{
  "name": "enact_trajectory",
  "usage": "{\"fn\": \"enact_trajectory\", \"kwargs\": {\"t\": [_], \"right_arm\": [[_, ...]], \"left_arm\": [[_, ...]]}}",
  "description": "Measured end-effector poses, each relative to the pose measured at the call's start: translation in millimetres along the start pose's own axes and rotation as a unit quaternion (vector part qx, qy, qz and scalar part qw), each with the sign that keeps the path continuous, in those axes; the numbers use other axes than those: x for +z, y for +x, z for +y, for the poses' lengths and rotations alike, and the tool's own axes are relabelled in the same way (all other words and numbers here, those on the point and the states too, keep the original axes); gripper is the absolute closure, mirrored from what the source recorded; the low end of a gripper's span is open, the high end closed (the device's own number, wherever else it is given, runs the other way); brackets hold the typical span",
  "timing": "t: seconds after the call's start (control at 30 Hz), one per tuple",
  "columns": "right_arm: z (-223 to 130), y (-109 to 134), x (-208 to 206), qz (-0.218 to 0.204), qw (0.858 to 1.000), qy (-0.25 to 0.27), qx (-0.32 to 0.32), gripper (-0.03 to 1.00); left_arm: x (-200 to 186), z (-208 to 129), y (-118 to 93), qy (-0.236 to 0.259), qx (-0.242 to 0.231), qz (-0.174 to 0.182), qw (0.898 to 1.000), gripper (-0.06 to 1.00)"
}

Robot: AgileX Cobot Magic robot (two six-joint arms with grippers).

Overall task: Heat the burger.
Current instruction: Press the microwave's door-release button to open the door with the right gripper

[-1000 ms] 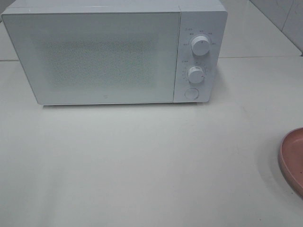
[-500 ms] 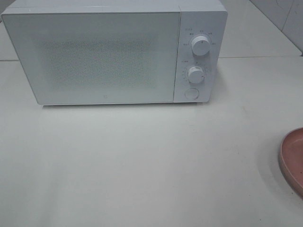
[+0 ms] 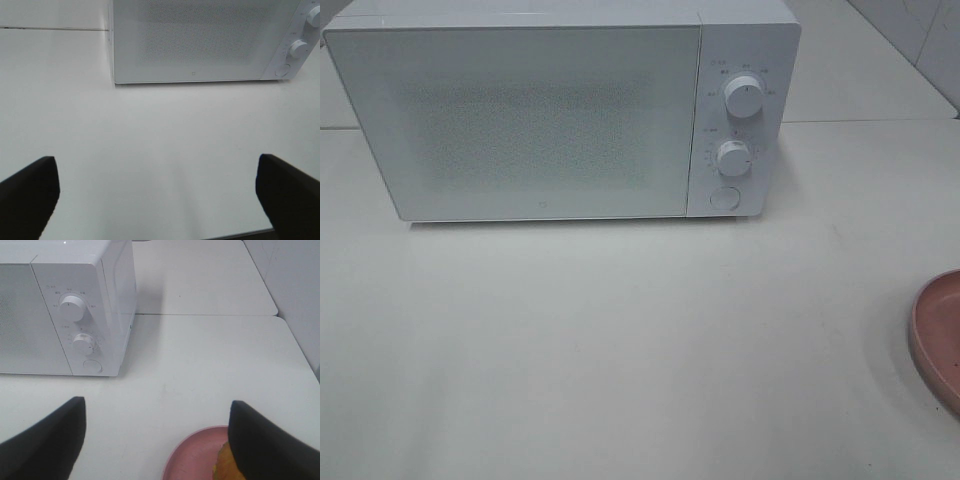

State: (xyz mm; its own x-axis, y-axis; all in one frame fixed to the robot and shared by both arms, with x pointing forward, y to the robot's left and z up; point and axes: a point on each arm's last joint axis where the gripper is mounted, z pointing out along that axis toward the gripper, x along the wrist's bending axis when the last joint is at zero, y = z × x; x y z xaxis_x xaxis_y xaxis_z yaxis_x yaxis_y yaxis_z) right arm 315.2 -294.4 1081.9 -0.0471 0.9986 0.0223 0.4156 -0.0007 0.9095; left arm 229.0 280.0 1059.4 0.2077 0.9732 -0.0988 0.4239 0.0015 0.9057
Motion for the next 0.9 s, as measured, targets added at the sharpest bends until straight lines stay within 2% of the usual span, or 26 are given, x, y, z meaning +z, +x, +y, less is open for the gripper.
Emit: {"fn": "enact_trajectory", "kwargs": {"t": [0.4,0.9], "right_arm": [[11.0,2.0,32.7,0.003,1.0,0.011,-0.002,0.23],[-18.4,4.7,84.7,0.018,0.997,-0.075,-0.003,0.23]], "left_arm": [[0.0,0.0,0.0,0.0,0.0,0.0,1.0,-0.04],[0.0,0.0,0.0,0.0,0.0,0.0,1.0,-0.04]]}}
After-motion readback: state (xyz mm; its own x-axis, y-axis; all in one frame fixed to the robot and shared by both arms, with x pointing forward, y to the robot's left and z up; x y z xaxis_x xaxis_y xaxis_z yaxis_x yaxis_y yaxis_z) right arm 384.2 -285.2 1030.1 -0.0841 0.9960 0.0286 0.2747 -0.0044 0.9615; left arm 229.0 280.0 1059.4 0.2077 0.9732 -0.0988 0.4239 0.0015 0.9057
